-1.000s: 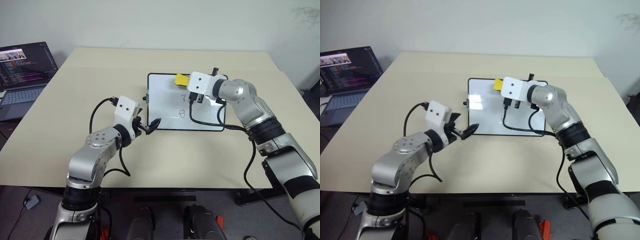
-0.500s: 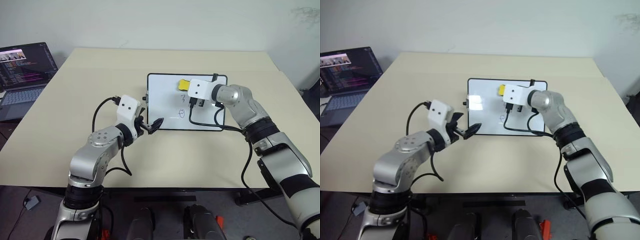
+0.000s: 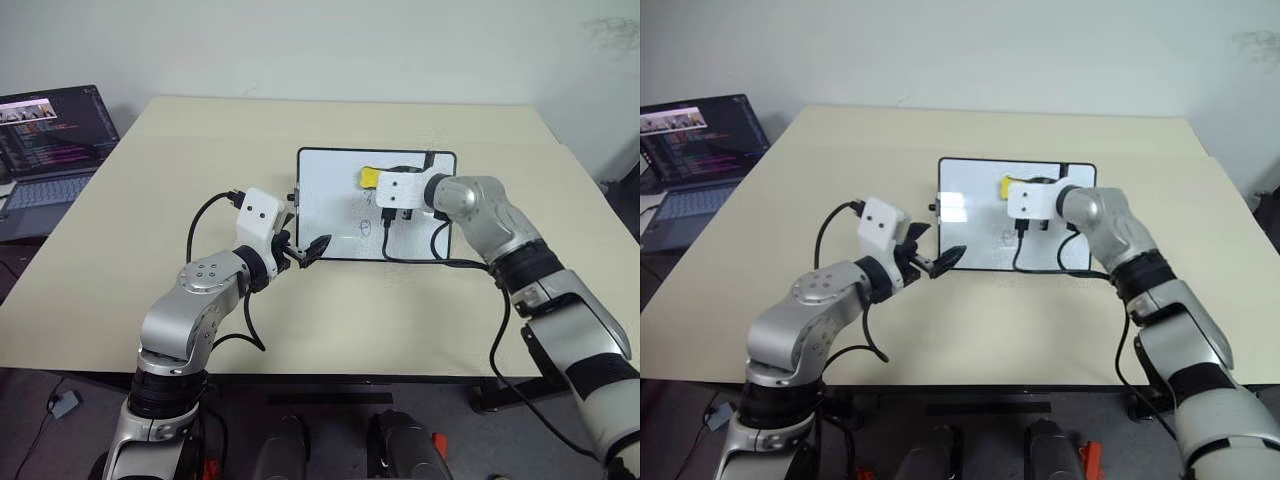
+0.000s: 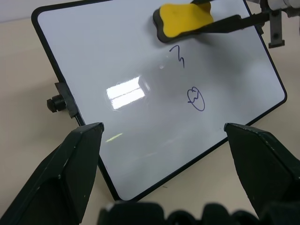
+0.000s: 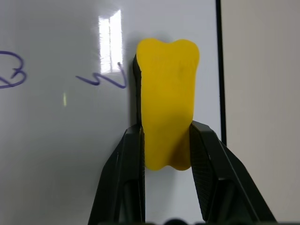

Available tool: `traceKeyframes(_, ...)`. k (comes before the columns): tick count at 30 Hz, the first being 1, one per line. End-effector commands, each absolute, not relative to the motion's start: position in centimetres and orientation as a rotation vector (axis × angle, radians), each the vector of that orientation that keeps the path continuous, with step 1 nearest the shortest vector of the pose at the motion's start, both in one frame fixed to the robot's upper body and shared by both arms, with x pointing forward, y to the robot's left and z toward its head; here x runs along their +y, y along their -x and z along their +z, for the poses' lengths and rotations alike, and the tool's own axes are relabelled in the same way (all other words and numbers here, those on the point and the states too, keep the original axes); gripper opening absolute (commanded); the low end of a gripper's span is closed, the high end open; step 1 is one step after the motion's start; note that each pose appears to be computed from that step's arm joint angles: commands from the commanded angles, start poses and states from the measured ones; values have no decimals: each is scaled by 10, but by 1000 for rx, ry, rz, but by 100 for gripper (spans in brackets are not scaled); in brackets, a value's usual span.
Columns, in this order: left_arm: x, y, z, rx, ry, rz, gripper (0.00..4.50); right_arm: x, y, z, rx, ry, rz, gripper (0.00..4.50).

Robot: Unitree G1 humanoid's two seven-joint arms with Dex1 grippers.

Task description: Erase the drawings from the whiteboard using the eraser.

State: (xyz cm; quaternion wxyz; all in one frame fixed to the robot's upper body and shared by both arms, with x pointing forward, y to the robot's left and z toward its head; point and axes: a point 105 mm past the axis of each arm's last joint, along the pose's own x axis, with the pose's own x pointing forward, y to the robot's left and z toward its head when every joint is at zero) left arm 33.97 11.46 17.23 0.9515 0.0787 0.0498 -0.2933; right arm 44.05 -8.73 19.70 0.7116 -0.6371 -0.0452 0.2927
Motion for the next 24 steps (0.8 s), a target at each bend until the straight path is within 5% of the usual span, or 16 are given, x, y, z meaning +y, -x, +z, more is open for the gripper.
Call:
traceKeyframes(1,111,-336,188,39,-176,-612,450,-98,-434,174,-11,1461,695,97)
traceKeyframes(14,111,-336,188,39,-175,-617,450,-109,-430,163,58,1475,710,97)
traceKeyframes(24,110,-337,187,39,-177,-617,450,-116,-448,202,-13,1462,545,97)
